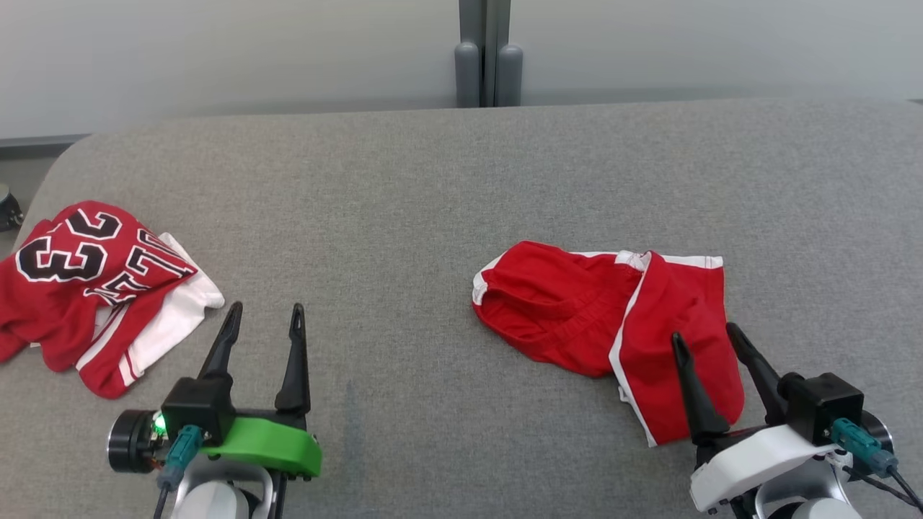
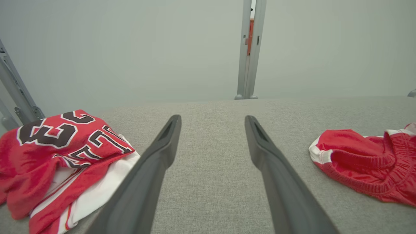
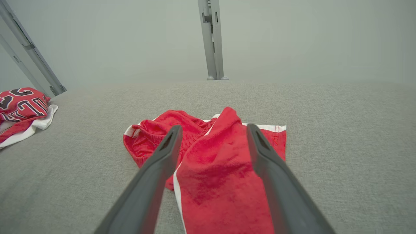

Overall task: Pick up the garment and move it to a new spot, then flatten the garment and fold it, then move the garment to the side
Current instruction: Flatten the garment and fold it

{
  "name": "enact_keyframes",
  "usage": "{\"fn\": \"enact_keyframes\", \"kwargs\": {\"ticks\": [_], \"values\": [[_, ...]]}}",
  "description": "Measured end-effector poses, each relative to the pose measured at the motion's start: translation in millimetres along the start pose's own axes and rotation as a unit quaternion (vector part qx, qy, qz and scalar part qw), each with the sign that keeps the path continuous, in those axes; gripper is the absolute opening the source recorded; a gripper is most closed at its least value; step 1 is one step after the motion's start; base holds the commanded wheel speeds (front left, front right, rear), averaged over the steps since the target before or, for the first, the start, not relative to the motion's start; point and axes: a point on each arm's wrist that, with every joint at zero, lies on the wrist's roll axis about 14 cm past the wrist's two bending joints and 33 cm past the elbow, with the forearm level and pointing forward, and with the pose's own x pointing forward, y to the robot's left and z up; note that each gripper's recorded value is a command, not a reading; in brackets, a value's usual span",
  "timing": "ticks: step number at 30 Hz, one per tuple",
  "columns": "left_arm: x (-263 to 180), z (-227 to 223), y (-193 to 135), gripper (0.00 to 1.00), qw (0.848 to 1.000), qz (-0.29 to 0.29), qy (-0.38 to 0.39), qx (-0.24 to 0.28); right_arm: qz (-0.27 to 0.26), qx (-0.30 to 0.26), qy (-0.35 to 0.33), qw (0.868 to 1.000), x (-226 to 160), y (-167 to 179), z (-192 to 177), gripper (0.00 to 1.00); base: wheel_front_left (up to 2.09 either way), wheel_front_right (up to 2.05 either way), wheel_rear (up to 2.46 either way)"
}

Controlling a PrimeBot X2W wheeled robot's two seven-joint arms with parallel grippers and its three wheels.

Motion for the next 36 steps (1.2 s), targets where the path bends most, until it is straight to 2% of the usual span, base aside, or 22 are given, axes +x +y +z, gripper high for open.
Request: {"fn": "enact_keyframes", "kwargs": {"ticks": [5, 13, 14, 15, 16, 17, 20, 27, 30, 36], "values": [[18, 6, -7, 1.00, 1.000, -0.010, -0.014, -0.001, 0.014, 0.001, 0.074, 0.997, 3, 4, -45, 1.00, 0.00, 0.00, 0.00], [45, -4, -12, 1.00, 1.000, -0.020, -0.011, -0.003, 0.043, -0.002, 0.187, 0.981, 10, 14, -115, 1.00, 0.00, 0.00, 0.00], [47, -7, -11, 1.00, 1.000, -0.019, -0.008, -0.003, 0.045, -0.003, 0.194, 0.980, 11, 14, -120, 0.83, 0.00, 0.00, 0.00], [48, -8, -11, 1.00, 1.000, -0.019, -0.006, -0.003, 0.046, -0.002, 0.197, 0.979, 13, 14, -123, 0.46, 0.00, 0.00, 0.00], [50, -10, -10, 1.00, 1.000, -0.019, -0.004, -0.003, 0.051, -0.003, 0.197, 0.979, 15, 16, -124, 0.20, 0.00, 0.00, 0.00], [51, -12, -9, 1.00, 1.000, -0.018, -0.001, -0.003, 0.055, 0.000, 0.194, 0.979, 18, 19, -125, 0.00, 0.00, 0.00, 0.00], [52, -16, -7, 1.00, 1.000, -0.014, 0.003, -0.003, 0.066, 0.007, 0.166, 0.984, 28, 23, -114, 0.00, 0.00, 0.00, 0.00], [59, -15, -11, 1.00, 1.000, -0.018, -0.002, -0.004, 0.060, 0.009, 0.052, 0.997, 50, 10, -51, 0.00, 0.00, 0.00, 0.00], [62, -15, -12, 1.00, 1.000, -0.020, -0.005, -0.004, 0.040, 0.003, 0.017, 0.999, 58, -9, -28, 0.00, 0.00, 0.00, 0.00], [68, -20, -15, 1.00, 1.000, -0.023, -0.002, -0.007, -0.016, -0.005, 0.000, 1.000, 72, -53, -14, 0.00, 0.00, 0.00, 0.00]]}}
